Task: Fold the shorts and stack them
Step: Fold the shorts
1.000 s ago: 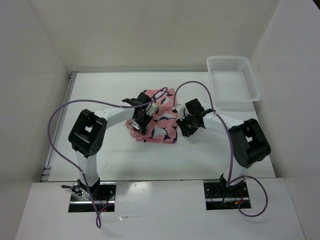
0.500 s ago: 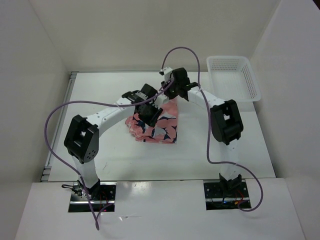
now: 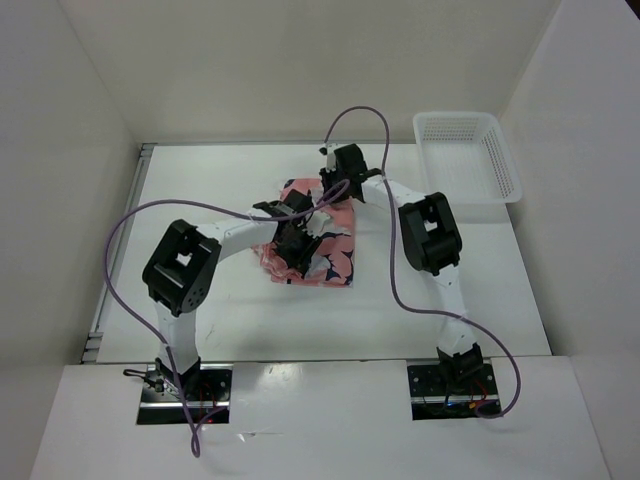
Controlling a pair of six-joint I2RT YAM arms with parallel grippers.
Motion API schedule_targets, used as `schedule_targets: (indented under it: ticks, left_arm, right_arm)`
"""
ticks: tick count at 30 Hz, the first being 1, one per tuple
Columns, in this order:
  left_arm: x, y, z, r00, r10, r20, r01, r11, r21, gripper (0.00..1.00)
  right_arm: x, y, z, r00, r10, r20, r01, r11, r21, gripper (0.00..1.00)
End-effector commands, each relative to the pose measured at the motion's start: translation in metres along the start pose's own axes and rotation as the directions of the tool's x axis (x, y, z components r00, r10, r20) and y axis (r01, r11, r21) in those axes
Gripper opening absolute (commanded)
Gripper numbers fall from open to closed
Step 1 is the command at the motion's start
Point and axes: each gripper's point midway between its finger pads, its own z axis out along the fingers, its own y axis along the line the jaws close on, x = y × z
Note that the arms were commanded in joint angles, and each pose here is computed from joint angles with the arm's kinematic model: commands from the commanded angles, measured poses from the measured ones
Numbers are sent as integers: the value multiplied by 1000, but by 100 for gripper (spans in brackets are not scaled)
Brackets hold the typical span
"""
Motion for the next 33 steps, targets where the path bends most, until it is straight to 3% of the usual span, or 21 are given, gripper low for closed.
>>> schedule_targets:
  ticks: [1,7,10,14,17,20,21,27,29,30,33]
  left_arm:
    - [36,-11,20,995,19,-93,-17,1000,21,50]
    - [81,-13,24,979,11,-204,-8,1000,16,50]
    - [77,-23,16,982,33,-187,-28,999,31,50]
    - [39,-19,-5,994,49,-98,-51,999,-14,57]
    - [-4,-16,-29,998,58,9,-57,998,-39,67]
    - [-51,-13,-70,987,63,148,-55,997,-59,77]
    - [-61,-11,-85,980,63,188,-51,996,-66,87]
    - [-98,-21,-158,933,77,352,-64,997,-47,90]
    - [-102,-2,-186,911,39,410,-21,999,-46,90]
    - [-106,11,-202,895,24,445,5,998,-64,90]
    - [-101,83,-248,837,-64,544,167,976,-143,90]
  right_arm:
    - [-21,-22,13,996,57,75,-66,990,124,13]
    - [-43,-39,13,989,65,136,-94,972,216,11]
    - [-51,-44,11,989,16,149,-52,968,244,10]
    - [-73,-29,-4,980,-97,173,54,969,240,11]
    - [-108,-21,-35,960,-153,235,95,966,241,20]
    - [-147,-11,-82,927,-220,304,133,950,282,29]
    - [-170,-9,-112,904,-245,350,131,939,318,31]
    - [-190,-35,-224,888,-314,337,133,875,465,33]
    - [-178,-64,-252,908,-278,314,87,858,506,33]
    - [-185,-71,-288,892,-280,355,49,840,540,33]
    - [-147,-97,-332,903,-307,300,68,793,605,38]
